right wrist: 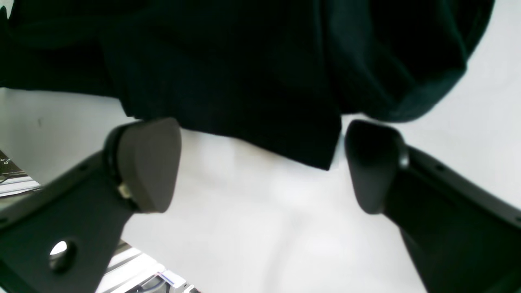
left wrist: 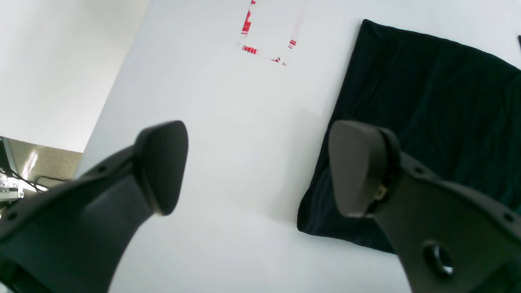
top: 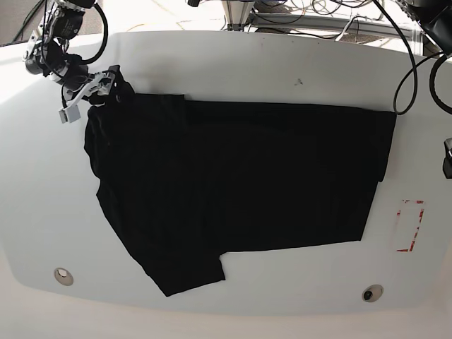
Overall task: Layout the t-shirt on the table in an organized manner, then fold the t-shirt properly
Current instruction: 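Move the right gripper along the shirt edge toward the sleeve, then press the right gripper onto the shirt edge and smooth it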
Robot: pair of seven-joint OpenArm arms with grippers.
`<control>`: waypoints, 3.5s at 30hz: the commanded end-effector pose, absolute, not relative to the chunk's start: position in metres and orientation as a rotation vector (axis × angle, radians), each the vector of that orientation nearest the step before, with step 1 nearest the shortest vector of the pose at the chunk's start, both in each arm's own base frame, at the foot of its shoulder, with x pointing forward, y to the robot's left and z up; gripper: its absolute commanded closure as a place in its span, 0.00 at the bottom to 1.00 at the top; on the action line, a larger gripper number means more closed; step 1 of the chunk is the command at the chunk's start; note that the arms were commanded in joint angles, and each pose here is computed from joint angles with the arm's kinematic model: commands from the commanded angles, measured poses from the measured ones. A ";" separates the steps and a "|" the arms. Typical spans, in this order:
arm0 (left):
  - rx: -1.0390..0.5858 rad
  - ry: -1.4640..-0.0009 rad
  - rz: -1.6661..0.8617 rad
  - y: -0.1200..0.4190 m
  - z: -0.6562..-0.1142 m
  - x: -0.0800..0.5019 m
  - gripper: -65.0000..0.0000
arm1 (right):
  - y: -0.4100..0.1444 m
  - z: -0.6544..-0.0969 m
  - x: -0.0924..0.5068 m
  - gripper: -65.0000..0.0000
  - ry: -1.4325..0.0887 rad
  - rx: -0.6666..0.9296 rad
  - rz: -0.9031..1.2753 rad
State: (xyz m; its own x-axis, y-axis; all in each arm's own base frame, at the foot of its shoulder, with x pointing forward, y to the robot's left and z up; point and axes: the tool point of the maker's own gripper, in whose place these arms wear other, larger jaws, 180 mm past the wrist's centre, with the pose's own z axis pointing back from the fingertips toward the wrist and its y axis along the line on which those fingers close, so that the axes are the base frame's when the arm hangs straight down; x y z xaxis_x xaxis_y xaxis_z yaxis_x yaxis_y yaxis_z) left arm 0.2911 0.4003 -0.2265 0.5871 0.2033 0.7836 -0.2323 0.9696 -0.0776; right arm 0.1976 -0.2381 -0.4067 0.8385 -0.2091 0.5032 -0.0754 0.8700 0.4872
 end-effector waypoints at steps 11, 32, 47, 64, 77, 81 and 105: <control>0.050 -0.970 0.234 0.403 -0.207 0.298 0.21 | -0.231 -0.407 0.204 0.68 -0.591 0.532 -0.082; 0.044 -0.945 0.206 0.395 -0.214 0.302 0.21 | -0.206 -0.356 0.223 1.00 -0.717 0.579 0.037; 0.046 -0.933 0.202 0.395 -0.218 0.299 0.21 | -0.190 -0.323 0.279 1.00 -0.856 0.697 0.066; 0.048 -0.907 0.196 0.394 -0.225 0.293 0.21 | -0.212 -0.299 0.350 0.18 -0.924 0.711 0.044; 0.043 -0.916 0.196 0.393 -0.223 0.295 0.21 | -0.249 -0.296 0.319 0.00 -0.882 0.525 0.127; 0.046 -0.920 0.192 0.392 -0.221 0.295 0.21 | -0.248 -0.308 0.296 0.00 -0.831 0.495 0.144; 0.048 -0.919 0.157 0.383 -0.220 0.297 0.21 | -0.166 -0.360 0.275 0.08 -0.707 0.618 0.132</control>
State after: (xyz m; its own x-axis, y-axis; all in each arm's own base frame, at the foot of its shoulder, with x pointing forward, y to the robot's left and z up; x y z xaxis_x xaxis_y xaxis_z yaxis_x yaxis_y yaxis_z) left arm 0.2927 0.3778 -0.2380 0.6338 0.1404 0.7606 -0.1598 0.9859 -0.0488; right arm 0.2633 -0.1756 -0.3732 0.7959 -0.0832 0.5997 -0.2774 0.8303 0.4834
